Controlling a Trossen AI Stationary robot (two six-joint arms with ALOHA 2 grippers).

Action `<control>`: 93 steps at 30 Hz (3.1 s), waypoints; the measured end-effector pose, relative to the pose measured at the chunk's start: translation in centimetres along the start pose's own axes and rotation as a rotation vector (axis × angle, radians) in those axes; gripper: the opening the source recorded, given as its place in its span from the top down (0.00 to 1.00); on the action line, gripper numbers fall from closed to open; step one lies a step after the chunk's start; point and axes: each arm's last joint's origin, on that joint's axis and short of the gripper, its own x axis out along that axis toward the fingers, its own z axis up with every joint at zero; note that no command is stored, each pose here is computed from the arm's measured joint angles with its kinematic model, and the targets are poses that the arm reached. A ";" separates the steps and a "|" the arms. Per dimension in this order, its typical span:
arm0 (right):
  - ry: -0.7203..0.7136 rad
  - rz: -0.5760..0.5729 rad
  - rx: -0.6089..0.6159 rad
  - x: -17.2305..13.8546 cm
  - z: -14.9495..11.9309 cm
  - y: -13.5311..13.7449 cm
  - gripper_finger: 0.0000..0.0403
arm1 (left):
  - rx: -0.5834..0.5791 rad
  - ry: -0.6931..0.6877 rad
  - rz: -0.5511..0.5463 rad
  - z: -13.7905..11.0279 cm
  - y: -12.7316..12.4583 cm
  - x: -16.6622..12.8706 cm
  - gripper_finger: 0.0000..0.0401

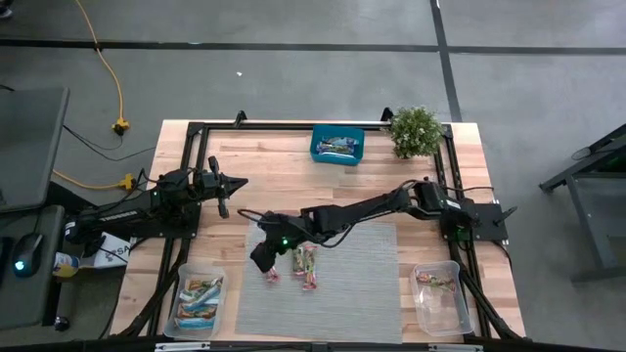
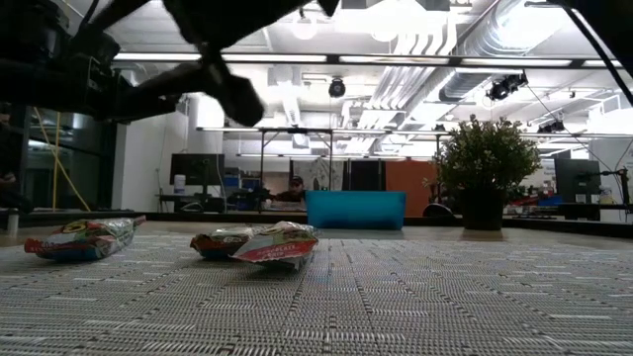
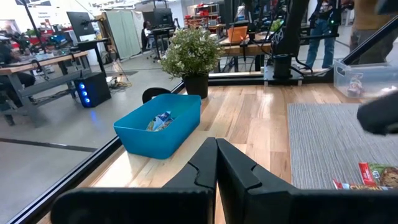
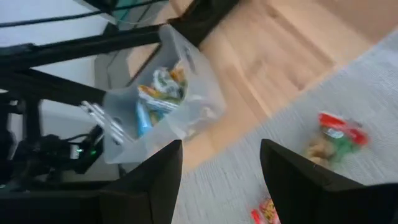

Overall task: Pick and place Granola Bars by type
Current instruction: Put the red granola bar into the right transparent bin

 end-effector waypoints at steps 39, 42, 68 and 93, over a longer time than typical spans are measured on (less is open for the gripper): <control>0.082 -0.323 0.047 4.8 -1.0 -5.0 0.51 | 0.000 -0.001 0.001 0.0 0.0 0.0 1.00; 0.080 -0.326 0.049 4.8 -0.8 -5.3 0.51 | 0.000 -0.001 0.001 0.0 0.0 0.0 1.00; 0.041 -0.337 0.016 4.8 -0.4 -5.4 0.51 | 0.000 -0.001 0.001 0.0 0.0 0.0 1.00; 0.024 -0.210 0.019 6.3 -1.5 -6.9 0.52 | 0.000 0.000 0.000 0.0 0.0 0.0 1.00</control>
